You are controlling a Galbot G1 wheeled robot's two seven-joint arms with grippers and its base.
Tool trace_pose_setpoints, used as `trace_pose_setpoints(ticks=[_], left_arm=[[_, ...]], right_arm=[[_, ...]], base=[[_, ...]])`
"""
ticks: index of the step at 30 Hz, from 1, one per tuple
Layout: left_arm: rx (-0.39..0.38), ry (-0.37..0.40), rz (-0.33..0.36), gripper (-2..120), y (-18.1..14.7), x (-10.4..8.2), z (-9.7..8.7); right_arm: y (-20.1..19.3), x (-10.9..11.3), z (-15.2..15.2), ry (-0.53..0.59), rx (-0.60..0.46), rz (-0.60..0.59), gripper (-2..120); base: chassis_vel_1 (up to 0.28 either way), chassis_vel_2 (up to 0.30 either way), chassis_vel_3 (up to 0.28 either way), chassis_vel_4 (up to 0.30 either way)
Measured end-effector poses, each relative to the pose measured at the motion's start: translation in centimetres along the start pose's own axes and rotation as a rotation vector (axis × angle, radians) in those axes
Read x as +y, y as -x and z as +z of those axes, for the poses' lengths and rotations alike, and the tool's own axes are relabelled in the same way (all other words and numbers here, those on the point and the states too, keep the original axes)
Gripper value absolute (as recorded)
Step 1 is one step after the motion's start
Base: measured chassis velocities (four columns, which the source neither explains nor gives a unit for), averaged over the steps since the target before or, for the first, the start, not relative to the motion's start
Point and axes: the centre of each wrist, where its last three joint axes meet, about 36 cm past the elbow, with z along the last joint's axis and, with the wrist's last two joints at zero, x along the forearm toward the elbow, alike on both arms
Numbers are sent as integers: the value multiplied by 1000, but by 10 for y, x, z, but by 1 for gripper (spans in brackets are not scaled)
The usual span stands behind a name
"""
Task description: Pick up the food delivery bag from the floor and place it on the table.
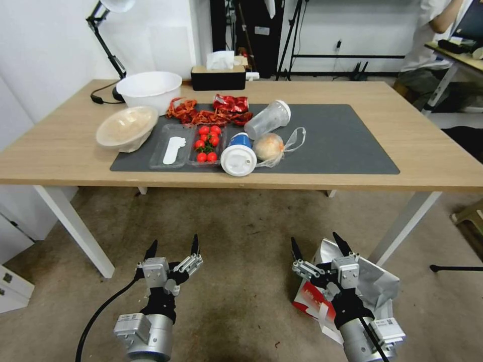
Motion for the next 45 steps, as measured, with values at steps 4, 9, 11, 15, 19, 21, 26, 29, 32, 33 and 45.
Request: trace_pose_setpoints(ticks=[4, 9, 11, 15, 19, 21, 26, 29, 32, 33, 45], left_arm=[[-3, -1, -1, 100, -1, 0, 0], [-7, -2, -2, 100, -2, 0, -1], [-7, -2, -2, 100, -2, 0, -1], [-8, -1, -3, 100, -3, 0, -1], [-9, -1, -3, 100, -3, 0, 0], [-10, -2, -3, 100, -3, 0, 0], [-10, -1, -4, 100, -3, 0, 0], [-8, 0, -4, 100, -3, 0, 1], [-13, 6, -4, 100, -3, 1, 3], [-13, 6, -4, 100, -3, 1, 3], [-14, 10, -3, 100, -2, 1, 5]], right_arm=[[0, 0, 0, -1, -3, -1, 100], [0, 0, 0, -3, -10, -4, 100], [0, 0, 0, -3, -10, -4, 100], [0, 0, 0, -4, -13, -5, 100], [-1, 0, 0, -4, -15, -6, 100], [-1, 0, 0, -4, -15, -6, 100], [-1, -1, 1, -3, -16, -7, 100], [0, -1, 1, -3, -16, -7, 100], [0, -1, 3, -2, -15, -8, 100], [0, -1, 3, -2, -15, -8, 100], [0, -3, 3, -3, -13, -10, 100]], base=[[0, 0, 0, 0], [0, 0, 0, 0], [0, 0, 0, 0], [0, 0, 0, 0], [0, 0, 0, 0], [0, 0, 0, 0], [0, 0, 0, 0], [0, 0, 0, 0], [0, 0, 0, 0], [0, 0, 0, 0], [0, 0, 0, 0]])
